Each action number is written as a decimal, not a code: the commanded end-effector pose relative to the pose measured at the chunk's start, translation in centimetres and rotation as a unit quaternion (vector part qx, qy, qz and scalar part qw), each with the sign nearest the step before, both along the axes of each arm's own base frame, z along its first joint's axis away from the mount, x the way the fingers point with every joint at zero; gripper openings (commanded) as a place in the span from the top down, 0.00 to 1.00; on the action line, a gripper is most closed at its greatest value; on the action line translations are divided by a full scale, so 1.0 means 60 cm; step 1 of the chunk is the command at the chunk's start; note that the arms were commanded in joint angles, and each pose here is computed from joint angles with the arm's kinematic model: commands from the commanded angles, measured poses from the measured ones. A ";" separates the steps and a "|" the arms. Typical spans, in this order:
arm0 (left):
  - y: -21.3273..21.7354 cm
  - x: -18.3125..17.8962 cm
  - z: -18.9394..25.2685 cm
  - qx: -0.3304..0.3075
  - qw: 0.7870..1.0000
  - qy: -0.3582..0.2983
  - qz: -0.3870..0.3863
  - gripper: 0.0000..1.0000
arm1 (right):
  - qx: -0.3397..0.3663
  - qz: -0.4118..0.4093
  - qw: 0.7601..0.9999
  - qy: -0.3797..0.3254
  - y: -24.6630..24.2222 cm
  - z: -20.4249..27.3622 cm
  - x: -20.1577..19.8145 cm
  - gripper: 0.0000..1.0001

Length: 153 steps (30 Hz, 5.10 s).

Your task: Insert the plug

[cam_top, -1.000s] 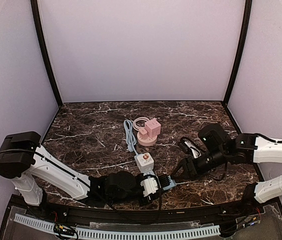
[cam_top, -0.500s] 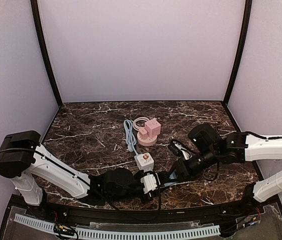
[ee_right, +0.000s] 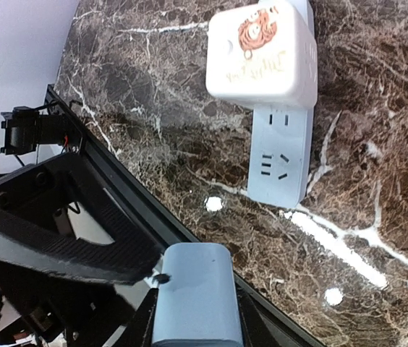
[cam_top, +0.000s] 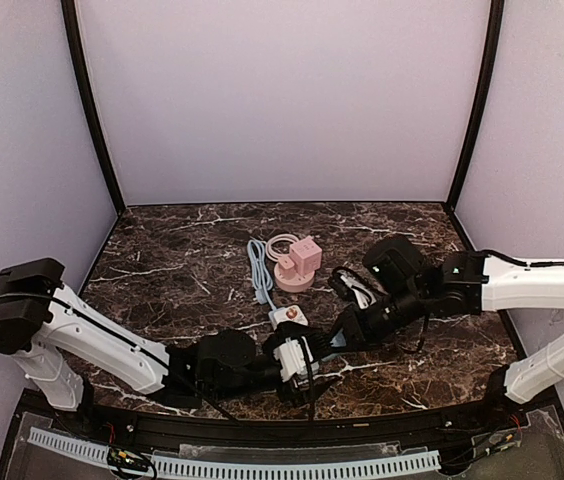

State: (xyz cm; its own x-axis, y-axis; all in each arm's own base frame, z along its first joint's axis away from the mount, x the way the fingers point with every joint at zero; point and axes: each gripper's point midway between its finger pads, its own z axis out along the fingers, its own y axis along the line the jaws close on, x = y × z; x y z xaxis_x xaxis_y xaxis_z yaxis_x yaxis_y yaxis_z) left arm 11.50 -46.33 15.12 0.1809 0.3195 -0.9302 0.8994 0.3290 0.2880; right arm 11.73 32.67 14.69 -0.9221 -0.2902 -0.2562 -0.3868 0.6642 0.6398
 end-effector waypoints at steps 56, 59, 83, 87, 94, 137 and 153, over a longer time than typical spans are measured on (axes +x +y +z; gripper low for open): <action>0.420 0.207 0.115 -0.241 0.847 0.116 0.460 0.01 | -0.303 0.010 0.952 -0.052 0.061 -0.141 0.067 1.00; 0.420 0.207 0.115 -0.241 0.847 0.116 0.459 0.01 | -0.314 0.007 0.948 -0.042 0.052 -0.149 0.063 1.00; 0.423 0.206 0.113 -0.245 0.846 0.118 0.459 0.01 | -0.301 0.015 0.954 -0.009 0.050 -0.142 0.038 1.00; 0.423 0.205 0.112 -0.245 0.846 0.118 0.458 0.01 | -0.303 0.017 0.953 -0.003 0.047 -0.145 0.034 1.00; 0.424 0.204 0.111 -0.247 0.846 0.120 0.457 0.01 | -0.304 0.017 0.953 -0.001 0.037 -0.135 0.029 1.00; 0.429 0.207 0.111 -0.236 0.847 0.103 0.466 0.01 | -0.409 -0.001 0.912 -0.032 0.027 -0.231 0.052 1.00; 0.431 0.206 0.112 -0.236 0.847 0.101 0.466 0.01 | -0.410 -0.002 0.911 -0.045 0.028 -0.229 0.057 1.00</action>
State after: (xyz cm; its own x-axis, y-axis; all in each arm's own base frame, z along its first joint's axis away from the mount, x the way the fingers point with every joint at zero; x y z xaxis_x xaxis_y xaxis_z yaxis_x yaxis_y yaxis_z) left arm 23.84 -21.11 21.81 -0.1357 -0.1764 -0.9749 0.2161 0.9550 -0.2029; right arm 15.52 36.98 5.22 -0.9018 -0.4207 -0.0987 -0.4243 0.9054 0.0175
